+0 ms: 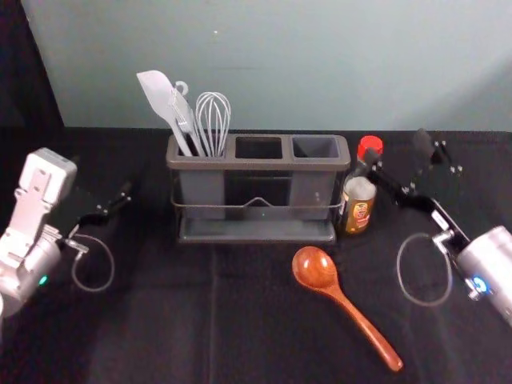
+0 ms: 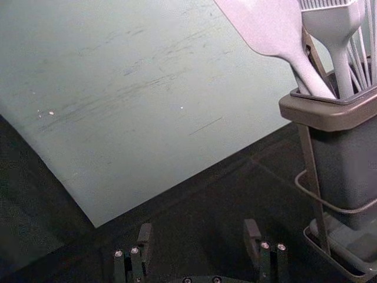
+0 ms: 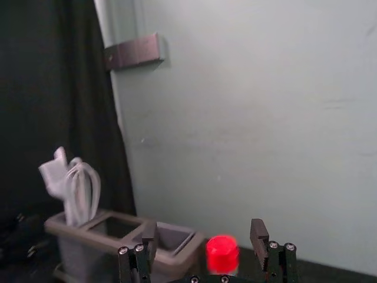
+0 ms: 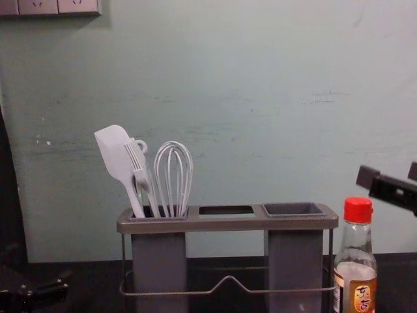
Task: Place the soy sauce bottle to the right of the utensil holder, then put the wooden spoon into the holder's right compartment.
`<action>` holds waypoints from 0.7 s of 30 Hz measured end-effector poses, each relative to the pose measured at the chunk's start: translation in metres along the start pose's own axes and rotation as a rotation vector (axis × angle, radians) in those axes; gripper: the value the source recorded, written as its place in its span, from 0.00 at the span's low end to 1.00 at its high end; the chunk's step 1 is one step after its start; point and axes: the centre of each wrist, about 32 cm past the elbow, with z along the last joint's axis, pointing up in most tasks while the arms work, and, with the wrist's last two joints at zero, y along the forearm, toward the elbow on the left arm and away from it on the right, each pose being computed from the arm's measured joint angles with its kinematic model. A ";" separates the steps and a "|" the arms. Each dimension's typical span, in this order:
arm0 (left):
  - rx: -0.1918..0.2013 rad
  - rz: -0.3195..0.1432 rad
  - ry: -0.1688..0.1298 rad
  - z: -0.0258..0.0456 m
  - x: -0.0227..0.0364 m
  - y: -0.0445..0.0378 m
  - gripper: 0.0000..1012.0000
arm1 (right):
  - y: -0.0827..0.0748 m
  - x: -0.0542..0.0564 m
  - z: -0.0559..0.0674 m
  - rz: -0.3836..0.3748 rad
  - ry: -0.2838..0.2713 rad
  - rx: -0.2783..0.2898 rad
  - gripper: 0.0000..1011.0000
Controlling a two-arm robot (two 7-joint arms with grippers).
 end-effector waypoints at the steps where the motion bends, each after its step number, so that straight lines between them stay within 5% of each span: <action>1: 0.000 0.000 0.000 0.0000 0.0000 0.0000 0.99 | -0.005 -0.004 0.002 0.012 -0.005 -0.016 0.99; 11: 0.000 0.000 0.000 0.0000 0.0000 0.0000 0.99 | -0.034 -0.032 0.000 0.054 -0.043 -0.155 0.99; 21: 0.000 0.000 0.000 0.0000 0.0000 0.0000 0.99 | -0.039 -0.061 -0.018 0.061 -0.039 -0.306 0.99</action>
